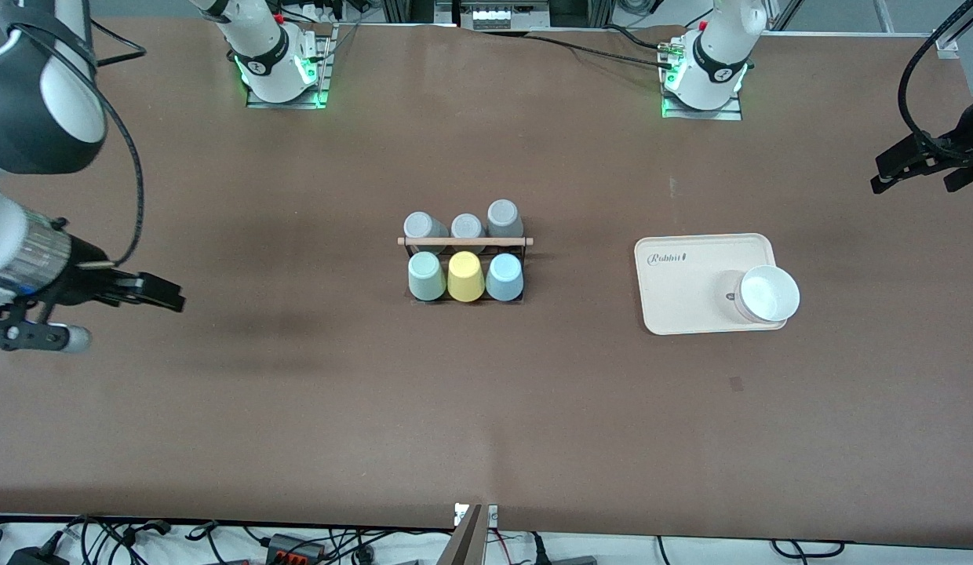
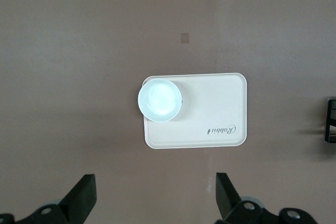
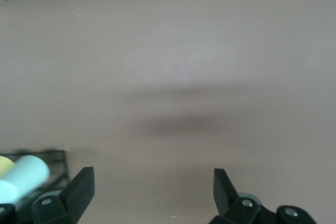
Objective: Hang scattered cups on rack with three cups
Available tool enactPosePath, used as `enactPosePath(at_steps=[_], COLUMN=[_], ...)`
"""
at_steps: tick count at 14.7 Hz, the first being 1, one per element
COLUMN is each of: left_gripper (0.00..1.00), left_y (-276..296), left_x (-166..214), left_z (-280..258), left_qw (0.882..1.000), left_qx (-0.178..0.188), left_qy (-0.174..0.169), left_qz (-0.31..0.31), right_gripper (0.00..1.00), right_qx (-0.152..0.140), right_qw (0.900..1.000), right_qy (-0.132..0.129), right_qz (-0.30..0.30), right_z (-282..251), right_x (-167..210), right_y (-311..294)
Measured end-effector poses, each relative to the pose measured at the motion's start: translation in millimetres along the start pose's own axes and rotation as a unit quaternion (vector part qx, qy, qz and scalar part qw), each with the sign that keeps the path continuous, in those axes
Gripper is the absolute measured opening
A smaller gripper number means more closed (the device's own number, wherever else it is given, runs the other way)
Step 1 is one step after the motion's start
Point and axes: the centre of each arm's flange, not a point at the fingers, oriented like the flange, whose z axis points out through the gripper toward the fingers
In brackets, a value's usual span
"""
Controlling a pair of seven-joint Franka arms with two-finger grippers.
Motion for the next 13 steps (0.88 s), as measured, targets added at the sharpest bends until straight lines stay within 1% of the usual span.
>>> enactPosePath(at_steps=[2, 4, 6, 9, 11, 13], left_gripper=[1.00, 1.00, 1.00, 1.00, 1.00, 1.00], left_y=[0, 0, 0, 1, 0, 0], left_x=[0, 0, 0, 5, 11, 14], left_z=[0, 0, 0, -4, -6, -4], left_qw=[1.000, 1.000, 1.000, 1.000, 1.000, 1.000], left_qx=[0.000, 0.000, 0.000, 0.000, 0.000, -0.001], left_qy=[0.000, 0.000, 0.000, 0.006, 0.010, 0.006], left_qz=[0.000, 0.000, 0.000, 0.000, 0.000, 0.000], right_gripper=[1.00, 1.00, 1.00, 1.00, 1.00, 1.00], right_qx=[-0.012, -0.019, -0.021, -0.020, -0.020, -0.020], right_qw=[0.999, 0.999, 0.999, 0.999, 0.999, 0.999], right_qy=[0.015, 0.023, 0.024, 0.017, 0.022, 0.024], right_qz=[-0.028, -0.035, -0.032, -0.032, -0.031, -0.029], right_z=[-13, -26, -32, -27, -16, -10], right_x=[-4, -10, -16, -31, -47, -68], right_y=[34, 56, 64, 65, 67, 70])
